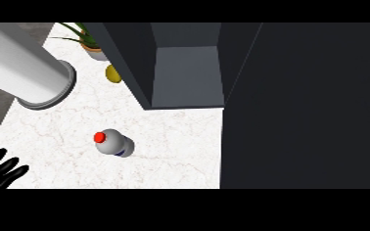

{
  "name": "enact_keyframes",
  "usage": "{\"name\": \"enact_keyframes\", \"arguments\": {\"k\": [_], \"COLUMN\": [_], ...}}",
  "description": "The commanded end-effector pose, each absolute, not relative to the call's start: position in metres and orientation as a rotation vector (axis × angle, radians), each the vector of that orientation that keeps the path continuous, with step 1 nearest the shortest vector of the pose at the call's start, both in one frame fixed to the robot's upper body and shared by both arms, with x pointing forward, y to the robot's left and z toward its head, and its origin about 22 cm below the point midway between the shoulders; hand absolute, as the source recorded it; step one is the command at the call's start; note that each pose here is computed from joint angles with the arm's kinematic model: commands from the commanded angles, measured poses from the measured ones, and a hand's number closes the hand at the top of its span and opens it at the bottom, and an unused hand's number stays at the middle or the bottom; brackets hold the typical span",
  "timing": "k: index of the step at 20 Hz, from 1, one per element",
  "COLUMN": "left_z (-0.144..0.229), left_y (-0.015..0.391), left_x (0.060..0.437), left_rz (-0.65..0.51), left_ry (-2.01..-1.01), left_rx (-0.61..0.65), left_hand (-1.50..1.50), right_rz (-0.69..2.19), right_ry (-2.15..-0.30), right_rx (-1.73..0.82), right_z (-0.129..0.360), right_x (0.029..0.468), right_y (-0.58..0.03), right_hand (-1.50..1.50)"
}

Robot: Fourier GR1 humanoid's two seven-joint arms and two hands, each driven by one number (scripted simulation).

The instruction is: Pick up the bottled water, place it into the cabinet and close the cabinet

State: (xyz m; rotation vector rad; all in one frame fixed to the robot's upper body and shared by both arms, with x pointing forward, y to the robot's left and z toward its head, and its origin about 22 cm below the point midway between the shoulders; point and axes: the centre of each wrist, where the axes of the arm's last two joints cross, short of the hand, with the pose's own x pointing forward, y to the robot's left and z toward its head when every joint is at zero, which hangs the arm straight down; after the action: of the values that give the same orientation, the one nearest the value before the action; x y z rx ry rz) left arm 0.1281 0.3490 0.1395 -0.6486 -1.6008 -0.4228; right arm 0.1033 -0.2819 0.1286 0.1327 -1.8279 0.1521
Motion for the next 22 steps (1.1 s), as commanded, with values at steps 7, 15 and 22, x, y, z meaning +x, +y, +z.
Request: {"name": "enact_keyframes", "arguments": {"k": [7, 15, 22], "left_z": [0.099, 0.064, 0.005], "left_y": [0.335, 0.323, 0.314], "left_x": [0.172, 0.213, 0.233], "left_rz": [-0.480, -0.510, -0.465], "left_ry": [-1.588, -1.589, -1.562], "left_rx": [-0.548, -0.533, -0.461], "left_hand": [-1.50, -1.50, -1.50], "right_rz": [0.115, 0.130, 0.128], "right_ry": [-1.889, -1.897, -1.920], "right_rx": [0.281, 0.260, 0.281], "right_z": [0.147, 0.156, 0.153], "right_x": [0.071, 0.067, 0.064], "right_y": [-0.282, -0.287, -0.288], "right_hand": [-1.50, -1.50, -1.50]}}
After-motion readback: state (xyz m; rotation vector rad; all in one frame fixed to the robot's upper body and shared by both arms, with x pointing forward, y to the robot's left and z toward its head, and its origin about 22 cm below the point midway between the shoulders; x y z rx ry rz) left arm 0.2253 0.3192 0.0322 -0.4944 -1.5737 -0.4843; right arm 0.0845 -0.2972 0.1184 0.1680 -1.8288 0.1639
